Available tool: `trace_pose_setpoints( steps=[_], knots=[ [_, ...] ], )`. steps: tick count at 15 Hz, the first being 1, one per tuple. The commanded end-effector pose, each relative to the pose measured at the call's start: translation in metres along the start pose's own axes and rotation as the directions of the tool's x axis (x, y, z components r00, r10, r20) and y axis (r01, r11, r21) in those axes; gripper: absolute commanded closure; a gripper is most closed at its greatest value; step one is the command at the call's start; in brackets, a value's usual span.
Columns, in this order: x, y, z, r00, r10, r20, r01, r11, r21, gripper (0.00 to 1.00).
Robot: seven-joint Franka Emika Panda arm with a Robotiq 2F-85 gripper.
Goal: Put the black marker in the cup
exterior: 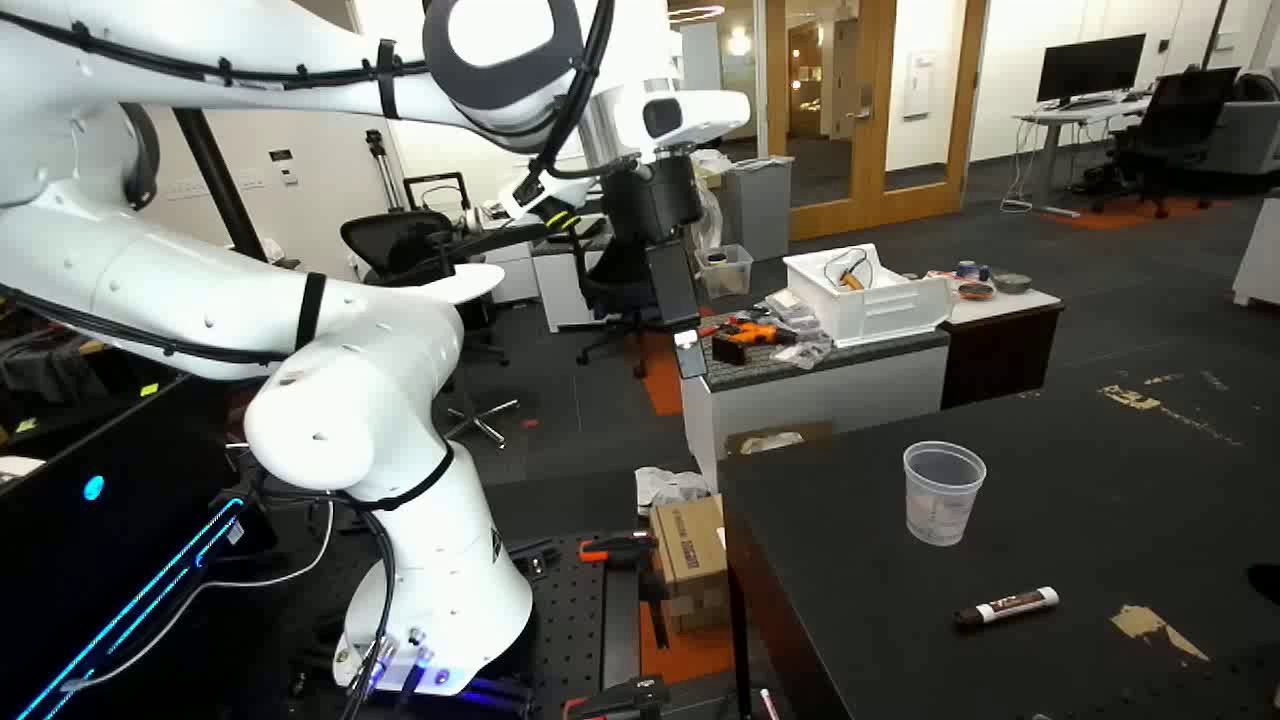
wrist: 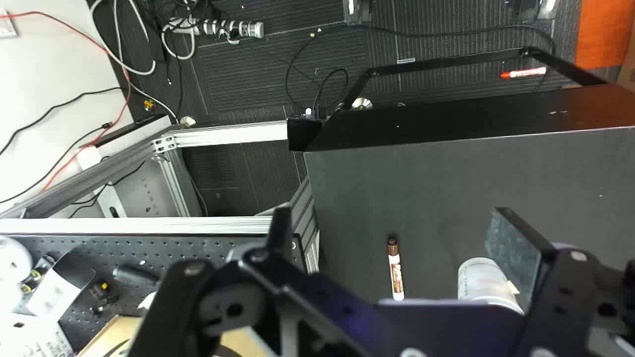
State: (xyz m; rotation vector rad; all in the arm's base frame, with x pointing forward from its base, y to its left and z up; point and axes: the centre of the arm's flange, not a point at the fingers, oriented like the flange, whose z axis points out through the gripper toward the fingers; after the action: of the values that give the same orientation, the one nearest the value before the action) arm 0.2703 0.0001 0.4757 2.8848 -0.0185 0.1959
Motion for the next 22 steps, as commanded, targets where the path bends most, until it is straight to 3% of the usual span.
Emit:
trace_pose_setpoints(
  steps=[1,10,17,22],
  knots=[
    [0.0,0.0,0.0,1.0,0.0,0.0,0.0,1.0,0.0,0.0],
    [0.001,-0.001,0.001,1.0,-0.013,-0.009,0.013,1.0,0.006,0.0],
    [0.034,0.001,-0.002,0.984,-0.016,-0.18,0.02,1.0,0.018,0.0],
    [0.07,0.003,0.033,0.977,0.004,-0.215,0.01,0.998,0.065,0.0]
  ],
)
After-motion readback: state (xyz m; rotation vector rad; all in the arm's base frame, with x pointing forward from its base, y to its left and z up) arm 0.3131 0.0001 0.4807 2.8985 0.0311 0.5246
